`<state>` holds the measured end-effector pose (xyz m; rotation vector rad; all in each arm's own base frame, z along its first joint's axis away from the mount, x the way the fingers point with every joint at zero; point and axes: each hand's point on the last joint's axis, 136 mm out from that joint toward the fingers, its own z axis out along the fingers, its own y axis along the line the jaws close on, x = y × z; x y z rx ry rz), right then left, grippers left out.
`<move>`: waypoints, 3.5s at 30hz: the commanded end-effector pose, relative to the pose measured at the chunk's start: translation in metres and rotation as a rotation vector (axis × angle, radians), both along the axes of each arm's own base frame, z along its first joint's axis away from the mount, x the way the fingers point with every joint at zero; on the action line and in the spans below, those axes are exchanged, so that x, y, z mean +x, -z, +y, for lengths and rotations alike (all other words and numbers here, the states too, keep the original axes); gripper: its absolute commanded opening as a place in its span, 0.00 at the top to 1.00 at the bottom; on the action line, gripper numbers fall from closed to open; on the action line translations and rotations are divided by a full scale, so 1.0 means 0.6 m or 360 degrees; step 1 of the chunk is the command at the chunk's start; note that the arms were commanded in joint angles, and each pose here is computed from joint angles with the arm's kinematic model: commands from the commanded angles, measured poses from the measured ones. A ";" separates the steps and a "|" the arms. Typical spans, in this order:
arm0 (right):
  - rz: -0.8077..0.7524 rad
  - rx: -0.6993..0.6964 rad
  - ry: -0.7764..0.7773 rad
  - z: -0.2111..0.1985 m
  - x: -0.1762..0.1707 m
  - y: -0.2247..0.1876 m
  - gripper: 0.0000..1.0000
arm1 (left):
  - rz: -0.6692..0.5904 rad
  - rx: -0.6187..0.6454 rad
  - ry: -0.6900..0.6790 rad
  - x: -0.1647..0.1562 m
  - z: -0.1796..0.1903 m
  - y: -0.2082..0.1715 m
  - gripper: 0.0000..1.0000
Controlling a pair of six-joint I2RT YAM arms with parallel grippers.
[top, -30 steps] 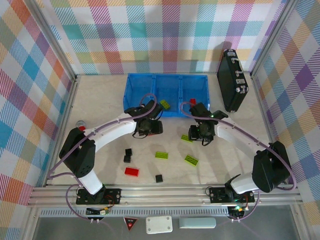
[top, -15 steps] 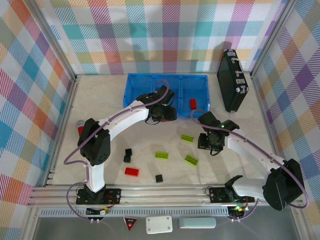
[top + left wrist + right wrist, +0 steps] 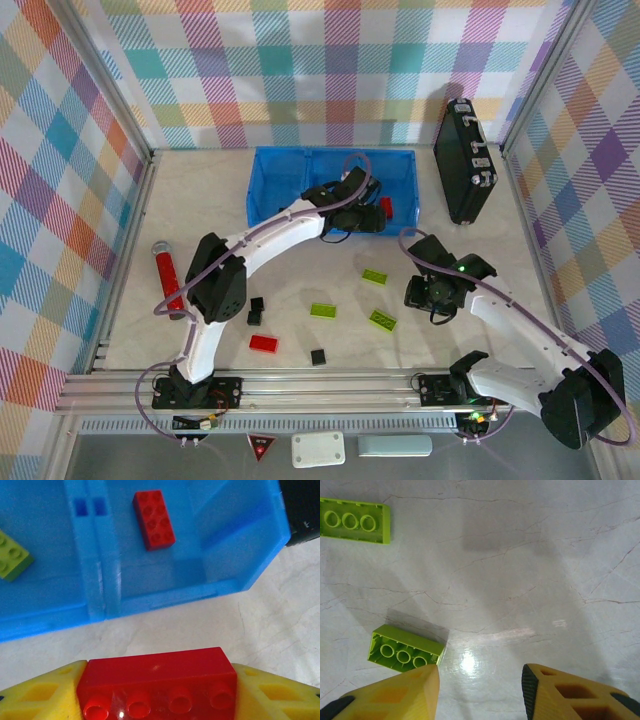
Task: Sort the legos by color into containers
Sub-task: Place the lego in the container.
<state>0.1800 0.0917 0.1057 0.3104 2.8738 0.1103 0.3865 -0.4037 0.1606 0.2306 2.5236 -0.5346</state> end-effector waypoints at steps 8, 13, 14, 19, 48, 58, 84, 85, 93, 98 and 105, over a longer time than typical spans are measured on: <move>-0.0003 -0.0017 0.0048 -0.013 -0.011 -0.008 0.51 | -0.0491 -0.0073 -0.0024 0.064 -0.087 -0.058 0.39; -0.0010 -0.0010 0.0045 -0.013 -0.011 -0.009 0.51 | -0.0579 -0.0043 -0.0121 0.093 -0.090 -0.050 0.39; -0.0011 -0.0010 0.0045 -0.013 -0.011 -0.010 0.51 | -0.0597 -0.0032 -0.0143 0.099 -0.090 -0.048 0.39; -0.0016 -0.0003 0.0037 -0.011 -0.010 -0.009 0.51 | -0.0697 0.0010 -0.0227 0.119 -0.098 -0.034 0.39; -0.0023 0.0033 0.0016 -0.007 -0.013 -0.011 0.51 | -0.0722 0.0265 -0.0300 0.114 -0.116 0.100 0.37; -0.0021 0.0029 0.0014 -0.006 -0.012 -0.011 0.51 | -0.0687 0.0252 -0.0305 0.110 -0.114 0.111 0.32; -0.0030 0.0011 -0.0012 -0.004 -0.004 -0.015 0.51 | -0.0700 0.0089 -0.0252 0.096 -0.120 0.018 0.25; -0.0033 0.0012 -0.0014 -0.003 -0.002 -0.016 0.51 | -0.0701 0.0081 -0.0249 0.095 -0.120 0.012 0.25; -0.0029 0.0023 -0.0038 0.008 0.010 -0.014 0.51 | -0.0644 0.0060 -0.0220 0.077 -0.106 -0.029 0.26; -0.0021 0.0043 -0.0069 0.022 0.023 -0.012 0.51 | -0.0561 0.0030 -0.0187 0.063 -0.089 -0.046 0.26; -0.0004 0.0069 -0.0114 0.043 0.043 -0.009 0.51 | -0.0485 -0.0005 -0.0200 0.043 -0.027 -0.070 0.27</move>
